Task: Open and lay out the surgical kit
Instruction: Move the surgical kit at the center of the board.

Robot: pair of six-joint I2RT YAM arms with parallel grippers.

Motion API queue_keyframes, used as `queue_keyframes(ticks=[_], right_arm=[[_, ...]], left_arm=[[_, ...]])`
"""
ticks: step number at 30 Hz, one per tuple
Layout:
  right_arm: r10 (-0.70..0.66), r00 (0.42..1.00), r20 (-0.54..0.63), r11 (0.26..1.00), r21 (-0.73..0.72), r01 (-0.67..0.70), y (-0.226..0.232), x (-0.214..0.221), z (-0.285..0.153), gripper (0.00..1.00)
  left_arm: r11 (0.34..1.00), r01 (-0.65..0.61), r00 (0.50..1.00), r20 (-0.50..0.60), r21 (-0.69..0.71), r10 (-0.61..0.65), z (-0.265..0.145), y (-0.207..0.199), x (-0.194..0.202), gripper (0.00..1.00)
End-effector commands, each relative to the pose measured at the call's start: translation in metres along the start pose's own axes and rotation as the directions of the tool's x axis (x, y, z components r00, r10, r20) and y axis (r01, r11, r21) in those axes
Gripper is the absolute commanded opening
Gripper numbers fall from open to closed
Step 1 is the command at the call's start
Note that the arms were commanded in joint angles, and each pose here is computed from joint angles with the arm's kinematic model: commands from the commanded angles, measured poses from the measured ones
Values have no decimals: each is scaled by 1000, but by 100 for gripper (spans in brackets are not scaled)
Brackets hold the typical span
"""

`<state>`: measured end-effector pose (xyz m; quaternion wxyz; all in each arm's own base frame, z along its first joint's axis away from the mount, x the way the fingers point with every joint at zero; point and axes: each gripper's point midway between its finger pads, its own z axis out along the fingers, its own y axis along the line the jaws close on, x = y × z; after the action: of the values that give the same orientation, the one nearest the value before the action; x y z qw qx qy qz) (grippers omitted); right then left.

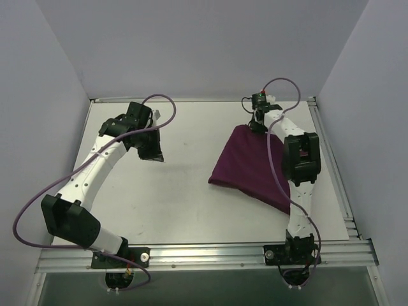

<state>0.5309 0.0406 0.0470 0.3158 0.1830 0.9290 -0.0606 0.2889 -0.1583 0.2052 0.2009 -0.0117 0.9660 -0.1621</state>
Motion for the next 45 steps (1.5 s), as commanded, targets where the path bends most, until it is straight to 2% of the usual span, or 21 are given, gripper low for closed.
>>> queue_keyframes(ticks=[1, 2, 5, 6, 7, 8, 9, 11, 12, 14, 16, 18, 20, 22, 23, 30, 36, 38, 45], right_arm=[[-50, 995, -84, 994, -105, 41, 28, 17, -30, 0], [-40, 998, -54, 994, -105, 35, 27, 1, -39, 0], [-2, 1000, 30, 998, -55, 4, -2, -40, -70, 14], [55, 997, 45, 998, -6, -55, -30, -53, -72, 20], [103, 992, 74, 995, 5, -104, -49, -66, -87, 22], [141, 988, 68, 989, 31, -144, -70, -67, -91, 23], [206, 977, 55, 974, 85, -210, -110, -63, -85, 23], [269, 955, 126, 953, 112, -283, -147, -72, -105, 23], [304, 946, 109, 932, 173, -319, -180, -55, -101, 23], [336, 930, 146, 903, 230, -363, -213, -51, -116, 20], [371, 920, 130, 861, 323, -393, -253, -26, -119, 13], [391, 917, 76, 842, 372, -390, -273, 0, -116, 1], [425, 905, -3, 827, 407, -387, -282, 39, -112, 0], [438, 899, -10, 830, 389, -400, -279, 54, -112, 0], [458, 887, -62, 830, 387, -402, -274, 79, -106, 0], [483, 853, -199, 852, 333, -404, -249, 139, -96, 0], [406, 877, -256, 908, 223, -355, -192, 148, -87, 0], [416, 869, -268, 908, 178, -379, -174, 148, -83, 0], [330, 884, -331, 941, 38, -336, -112, 141, -57, 0]], left_arm=[[997, -13, 999, 53, 71, 10, -3, -17, -21, 2], [997, -9, 999, 49, 79, 5, -1, -18, -22, 2], [995, -7, 999, 42, 98, 3, 5, -24, -27, 2], [995, -9, 999, 40, 102, 5, 10, -26, -32, 3], [995, -9, 999, 39, 102, 5, 12, -26, -34, 3], [995, -9, 999, 33, 101, 5, 16, -27, -36, 3], [995, -6, 1000, 18, 99, 4, 22, -27, -37, 3], [992, -14, 1000, 14, 126, 12, 25, -34, -42, 3], [992, -13, 1000, -1, 129, 13, 30, -35, -42, 3], [988, -25, 1000, -6, 150, 27, 31, -40, -43, 2], [988, -30, 999, -13, 149, 32, 35, -39, -44, 2], [989, -33, 999, -26, 146, 37, 40, -38, -41, 2], [988, -34, 999, -33, 148, 40, 44, -37, -40, 2], [989, -31, 998, -45, 146, 38, 51, -36, -39, 2], [989, -32, 998, -47, 147, 39, 53, -36, -39, 2], [994, -44, 994, -92, 105, 53, 71, -24, -27, 2], [997, -46, 993, -109, 61, 52, 82, -13, -22, 2], [997, -44, 992, -117, 66, 51, 87, -15, -20, 2], [999, -4, 988, -154, 35, 9, 128, -13, -20, 2]])
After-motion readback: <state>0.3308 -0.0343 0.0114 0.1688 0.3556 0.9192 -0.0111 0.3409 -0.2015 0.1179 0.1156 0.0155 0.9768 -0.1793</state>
